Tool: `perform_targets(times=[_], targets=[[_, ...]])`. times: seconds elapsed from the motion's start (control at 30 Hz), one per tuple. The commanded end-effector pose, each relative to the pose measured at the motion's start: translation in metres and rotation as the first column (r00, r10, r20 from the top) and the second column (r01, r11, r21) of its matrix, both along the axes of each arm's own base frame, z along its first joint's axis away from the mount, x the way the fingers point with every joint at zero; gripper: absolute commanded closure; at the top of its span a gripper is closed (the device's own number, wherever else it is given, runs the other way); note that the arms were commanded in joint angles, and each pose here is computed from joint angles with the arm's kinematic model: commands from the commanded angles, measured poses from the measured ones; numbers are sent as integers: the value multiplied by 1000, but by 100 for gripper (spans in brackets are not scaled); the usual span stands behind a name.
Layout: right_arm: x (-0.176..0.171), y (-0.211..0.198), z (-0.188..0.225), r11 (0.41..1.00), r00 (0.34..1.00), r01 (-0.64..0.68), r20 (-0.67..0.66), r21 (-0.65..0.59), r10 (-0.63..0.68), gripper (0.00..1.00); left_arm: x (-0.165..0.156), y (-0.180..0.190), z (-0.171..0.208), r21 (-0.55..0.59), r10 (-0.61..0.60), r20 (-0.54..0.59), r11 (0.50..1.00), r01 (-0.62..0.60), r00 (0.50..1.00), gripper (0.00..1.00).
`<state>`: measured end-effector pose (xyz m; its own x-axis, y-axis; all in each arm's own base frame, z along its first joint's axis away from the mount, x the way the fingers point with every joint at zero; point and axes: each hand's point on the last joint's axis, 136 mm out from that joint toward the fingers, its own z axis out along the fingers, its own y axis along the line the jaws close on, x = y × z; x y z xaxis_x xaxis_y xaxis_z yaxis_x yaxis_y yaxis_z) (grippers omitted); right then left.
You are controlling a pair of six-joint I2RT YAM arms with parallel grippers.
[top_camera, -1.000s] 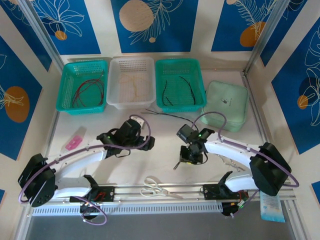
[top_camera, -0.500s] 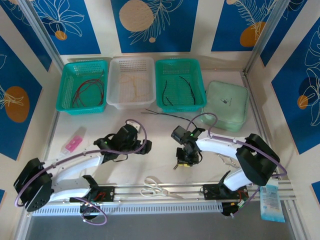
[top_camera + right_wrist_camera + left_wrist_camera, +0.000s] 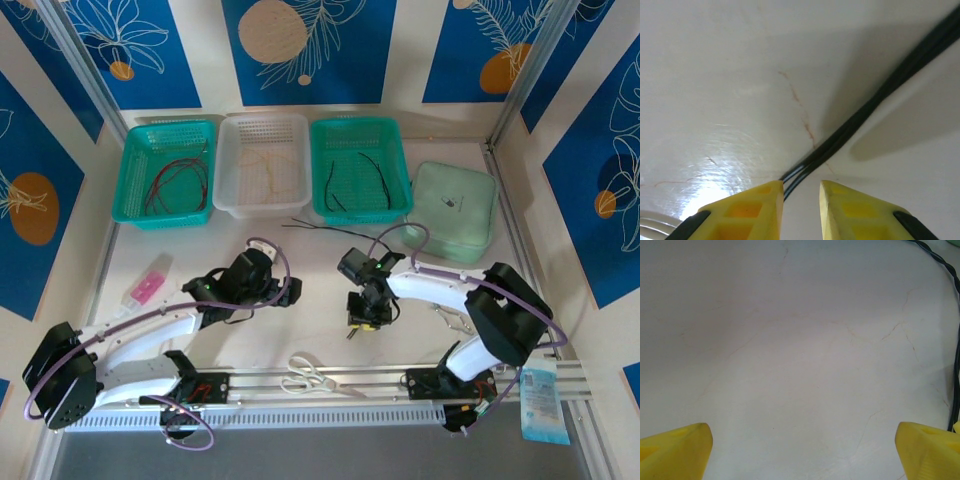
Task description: Untangle the cables
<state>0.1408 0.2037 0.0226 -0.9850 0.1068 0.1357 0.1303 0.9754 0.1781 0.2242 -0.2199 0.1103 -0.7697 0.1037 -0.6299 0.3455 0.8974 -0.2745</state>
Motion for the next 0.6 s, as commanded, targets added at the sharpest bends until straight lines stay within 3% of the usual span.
perform_targets(times=[0.0,0.33,0.57], targets=[[0,7,3,1000,1000,-10,-22,22,10,74,-2,3,0,5,18,-7,1000,-18,1000,6],[-7,-1,-9,999,998,-22,-61,-44,19,78,-3,3,0,9,18,-15,1000,-18,1000,7],[-9,-7,-17,996,997,-33,-70,-79,28,87,-3,2,-1,8,19,-23,1000,-19,1000,7]])
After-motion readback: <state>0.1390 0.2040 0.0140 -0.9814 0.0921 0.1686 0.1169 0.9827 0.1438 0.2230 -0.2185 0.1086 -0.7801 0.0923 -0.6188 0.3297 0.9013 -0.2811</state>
